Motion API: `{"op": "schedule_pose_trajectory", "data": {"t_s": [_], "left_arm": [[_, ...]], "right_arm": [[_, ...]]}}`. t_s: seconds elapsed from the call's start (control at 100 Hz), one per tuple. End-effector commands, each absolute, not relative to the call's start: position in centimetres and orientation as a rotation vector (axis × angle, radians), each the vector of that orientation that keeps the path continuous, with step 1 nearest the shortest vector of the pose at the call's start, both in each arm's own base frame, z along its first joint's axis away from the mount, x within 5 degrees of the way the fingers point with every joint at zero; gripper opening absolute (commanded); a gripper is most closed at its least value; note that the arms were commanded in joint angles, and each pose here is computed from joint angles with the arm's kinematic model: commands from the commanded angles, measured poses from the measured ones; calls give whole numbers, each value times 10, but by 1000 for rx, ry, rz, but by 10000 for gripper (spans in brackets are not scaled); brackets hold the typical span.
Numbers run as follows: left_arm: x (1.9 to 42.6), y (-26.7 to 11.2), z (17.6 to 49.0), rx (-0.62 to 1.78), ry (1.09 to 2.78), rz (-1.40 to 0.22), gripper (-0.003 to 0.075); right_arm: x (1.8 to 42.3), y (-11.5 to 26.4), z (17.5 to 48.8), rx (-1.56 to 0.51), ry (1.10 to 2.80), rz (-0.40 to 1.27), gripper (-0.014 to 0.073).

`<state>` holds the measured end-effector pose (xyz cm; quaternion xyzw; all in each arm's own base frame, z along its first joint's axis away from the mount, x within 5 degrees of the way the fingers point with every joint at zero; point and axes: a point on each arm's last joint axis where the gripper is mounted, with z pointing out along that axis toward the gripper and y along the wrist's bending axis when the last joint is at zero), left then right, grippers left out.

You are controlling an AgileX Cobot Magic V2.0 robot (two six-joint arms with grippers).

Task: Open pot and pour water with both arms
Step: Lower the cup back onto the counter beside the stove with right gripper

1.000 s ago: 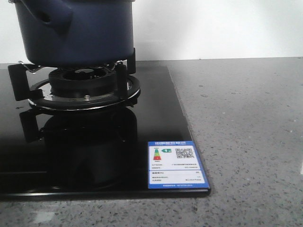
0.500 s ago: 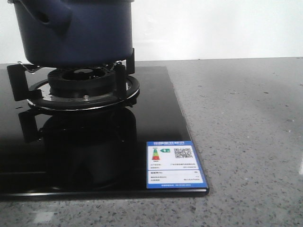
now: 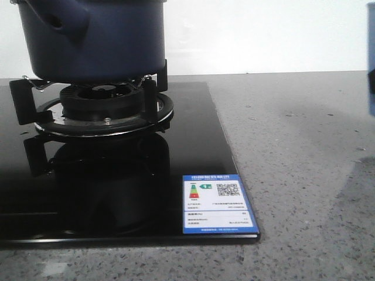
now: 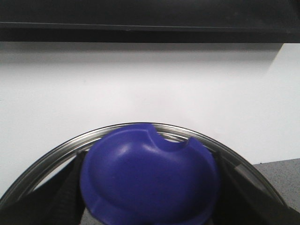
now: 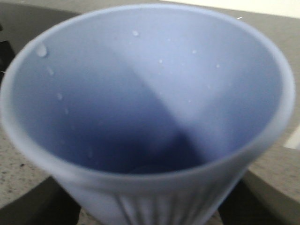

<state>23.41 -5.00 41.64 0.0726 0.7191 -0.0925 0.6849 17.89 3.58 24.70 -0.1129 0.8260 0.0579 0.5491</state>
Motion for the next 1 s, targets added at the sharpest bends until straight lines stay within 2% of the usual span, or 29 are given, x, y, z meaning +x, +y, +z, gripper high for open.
{"op": "schedule_pose_trajectory", "data": {"t_s": [0.0, 0.12, 0.48, 0.69, 0.99], "left_arm": [[225, -44, 443, 111, 1469, -188, 357], [225, -44, 443, 111, 1469, -188, 357], [225, -44, 443, 111, 1469, -188, 357], [225, -44, 443, 111, 1469, -188, 357], [225, -44, 443, 111, 1469, -188, 357]], "right_arm": [[189, 41, 256, -249, 1872, 266, 311], [202, 36, 252, -202, 1827, 348, 311], [229, 12, 228, -127, 1812, 408, 311], [230, 12, 226, -263, 1796, 306, 311], [230, 12, 226, -300, 1787, 278, 311]]}}
